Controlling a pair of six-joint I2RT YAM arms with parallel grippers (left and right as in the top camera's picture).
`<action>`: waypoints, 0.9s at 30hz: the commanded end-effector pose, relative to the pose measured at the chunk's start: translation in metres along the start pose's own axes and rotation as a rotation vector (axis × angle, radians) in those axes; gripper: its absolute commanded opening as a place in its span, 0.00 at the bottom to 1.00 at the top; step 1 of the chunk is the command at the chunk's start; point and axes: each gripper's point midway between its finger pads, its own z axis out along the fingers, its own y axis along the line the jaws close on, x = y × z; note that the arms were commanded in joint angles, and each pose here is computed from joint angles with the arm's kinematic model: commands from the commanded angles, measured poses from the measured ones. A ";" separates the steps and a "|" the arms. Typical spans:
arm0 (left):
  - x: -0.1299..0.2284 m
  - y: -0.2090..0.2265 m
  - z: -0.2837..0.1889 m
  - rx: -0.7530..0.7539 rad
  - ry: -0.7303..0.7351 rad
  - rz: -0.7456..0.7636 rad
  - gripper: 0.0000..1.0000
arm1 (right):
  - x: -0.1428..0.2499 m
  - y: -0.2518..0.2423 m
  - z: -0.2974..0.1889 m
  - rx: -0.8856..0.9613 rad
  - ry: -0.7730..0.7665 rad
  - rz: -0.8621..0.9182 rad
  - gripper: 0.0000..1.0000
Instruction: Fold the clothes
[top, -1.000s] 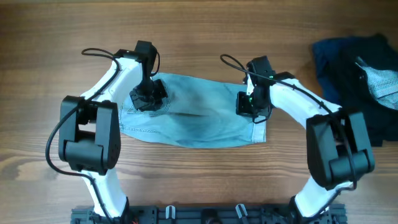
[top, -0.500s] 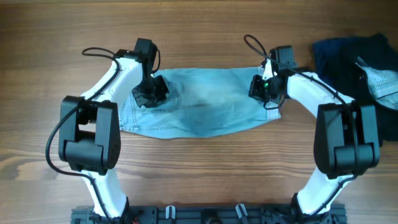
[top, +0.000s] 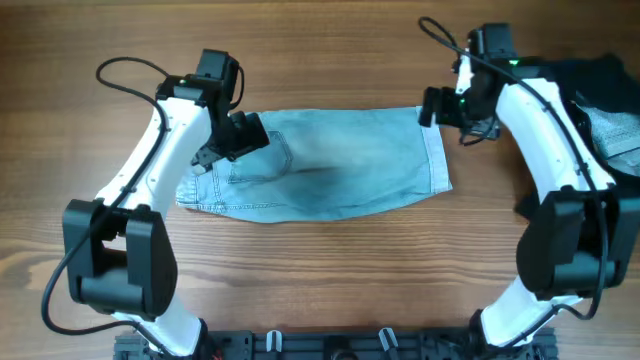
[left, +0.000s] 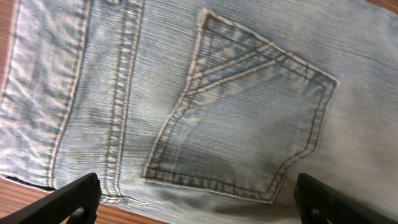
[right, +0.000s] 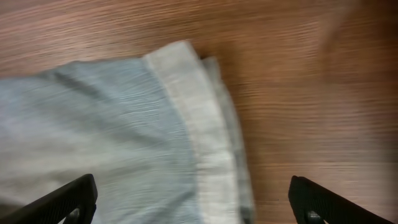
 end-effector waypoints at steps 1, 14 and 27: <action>-0.007 0.009 0.000 -0.024 -0.017 -0.016 1.00 | 0.004 -0.030 0.004 0.038 0.014 -0.020 0.99; -0.029 0.051 -0.001 -0.038 -0.021 -0.144 1.00 | 0.023 -0.019 0.056 -0.203 0.118 -0.091 0.99; -0.028 0.051 -0.001 -0.039 -0.018 -0.145 1.00 | 0.055 0.005 0.090 -0.384 0.273 -0.084 1.00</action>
